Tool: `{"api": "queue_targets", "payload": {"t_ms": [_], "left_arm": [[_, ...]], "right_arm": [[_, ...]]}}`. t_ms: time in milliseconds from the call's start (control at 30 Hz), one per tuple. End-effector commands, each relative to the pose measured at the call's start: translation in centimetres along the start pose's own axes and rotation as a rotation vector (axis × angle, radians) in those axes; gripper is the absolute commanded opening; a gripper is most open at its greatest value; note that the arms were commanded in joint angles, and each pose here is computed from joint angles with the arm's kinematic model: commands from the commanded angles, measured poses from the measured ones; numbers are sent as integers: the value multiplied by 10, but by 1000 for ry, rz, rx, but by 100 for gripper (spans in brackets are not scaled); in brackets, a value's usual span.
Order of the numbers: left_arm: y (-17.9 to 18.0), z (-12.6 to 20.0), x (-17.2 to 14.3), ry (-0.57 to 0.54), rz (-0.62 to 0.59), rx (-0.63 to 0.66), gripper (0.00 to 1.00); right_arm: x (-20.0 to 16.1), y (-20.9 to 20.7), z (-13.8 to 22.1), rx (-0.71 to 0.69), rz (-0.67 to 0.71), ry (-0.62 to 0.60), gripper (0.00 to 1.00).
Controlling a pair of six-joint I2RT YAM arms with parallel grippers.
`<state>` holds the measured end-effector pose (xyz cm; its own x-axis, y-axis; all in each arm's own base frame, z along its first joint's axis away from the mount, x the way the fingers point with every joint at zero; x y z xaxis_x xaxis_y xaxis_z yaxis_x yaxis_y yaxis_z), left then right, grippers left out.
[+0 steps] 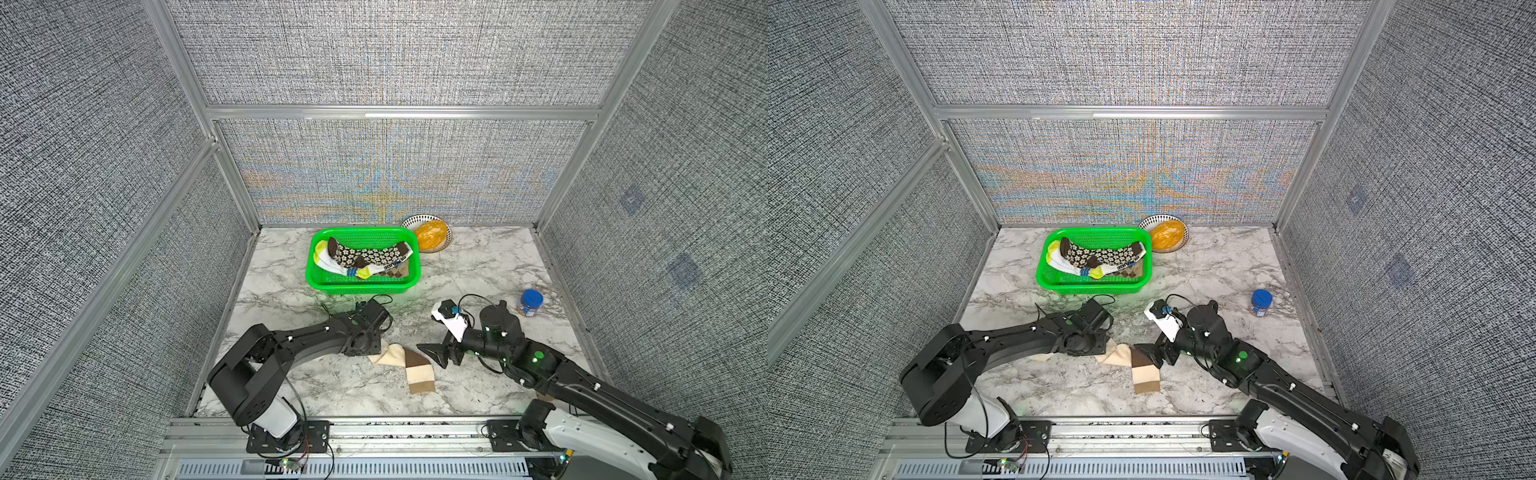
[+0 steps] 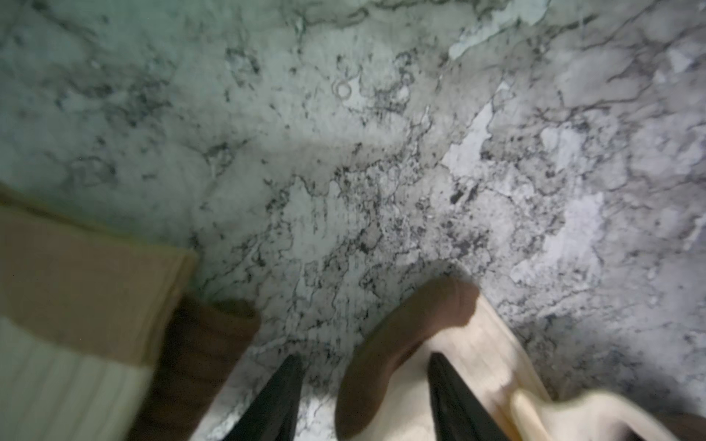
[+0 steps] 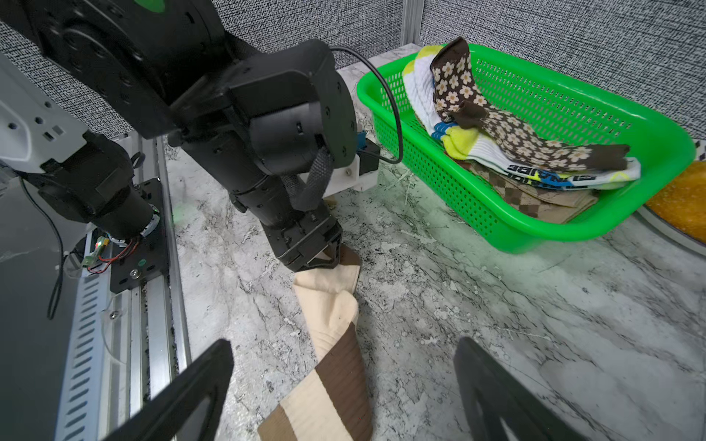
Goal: Place the socks together as a pair
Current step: Adjust the sock at the center of the board.
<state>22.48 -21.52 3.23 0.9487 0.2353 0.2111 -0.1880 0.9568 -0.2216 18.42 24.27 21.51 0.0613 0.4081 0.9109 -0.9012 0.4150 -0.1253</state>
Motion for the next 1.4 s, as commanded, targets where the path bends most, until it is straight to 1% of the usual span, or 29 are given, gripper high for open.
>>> {"api": "queue_targets", "payload": {"t_ms": [0,33,100,133,200,267,367,500,567,767,800,867,967,1067,1100,1167,1200,1267,1333,1367], "left_arm": [[-6,-13,-13,101,-42,-25,37],[-4,-15,-15,104,-41,-22,27],[-6,-12,-14,108,-60,-26,3],[-12,-7,-13,109,-75,-48,0],[-34,12,-12,95,-106,-126,0],[-68,45,-10,69,-149,-216,0],[-111,93,-11,32,-203,-337,0],[-154,140,-6,5,-222,-485,0],[-179,165,-3,-19,-238,-568,0],[-250,230,1,-61,-298,-776,0],[-257,236,0,-61,-306,-793,0],[-270,247,0,-67,-311,-822,0],[-274,252,-2,-79,-275,-855,0],[-257,237,-2,-91,-182,-850,0],[-248,227,-2,-100,-149,-826,0],[-217,204,4,-142,-30,-745,0],[-204,195,6,-163,4,-718,0],[-168,174,15,-233,103,-637,0],[-144,162,21,-256,166,-609,0],[-139,162,21,-255,176,-625,0]], "right_arm": [[3,-7,2,-34,-30,-11,92],[3,-9,3,-37,-36,-11,93],[3,-11,3,-40,-46,-10,92],[4,-13,3,-47,-48,-11,93],[6,-23,5,-88,-61,-13,93],[5,-40,8,-153,-95,-8,93],[4,-68,17,-204,-195,-22,94],[0,-108,31,-275,-320,-6,94],[3,-124,42,-302,-366,-25,94],[21,-156,81,-387,-394,-116,95],[36,-162,91,-403,-378,-150,95],[43,-170,105,-434,-378,-165,95],[50,-179,122,-481,-375,-173,95],[56,-182,131,-499,-368,-180,95],[57,-182,130,-489,-365,-176,95],[54,-182,123,-447,-376,-170,95],[52,-180,119,-420,-385,-172,95],[44,-174,104,-354,-412,-168,97],[39,-166,90,-309,-416,-154,98],[37,-160,81,-287,-410,-143,98]]}}
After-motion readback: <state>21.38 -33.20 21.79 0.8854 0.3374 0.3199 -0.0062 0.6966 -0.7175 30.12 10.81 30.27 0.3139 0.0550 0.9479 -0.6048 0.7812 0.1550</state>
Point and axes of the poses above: each gripper's point midway between its finger pads, its own z axis back along the fingers, its own y axis along the line the jaws close on, x = y × z, the point moved 2 cm from there along z, back along the fingers, and after that the axes turned 13 degrees about z, right-handed, at the moved point
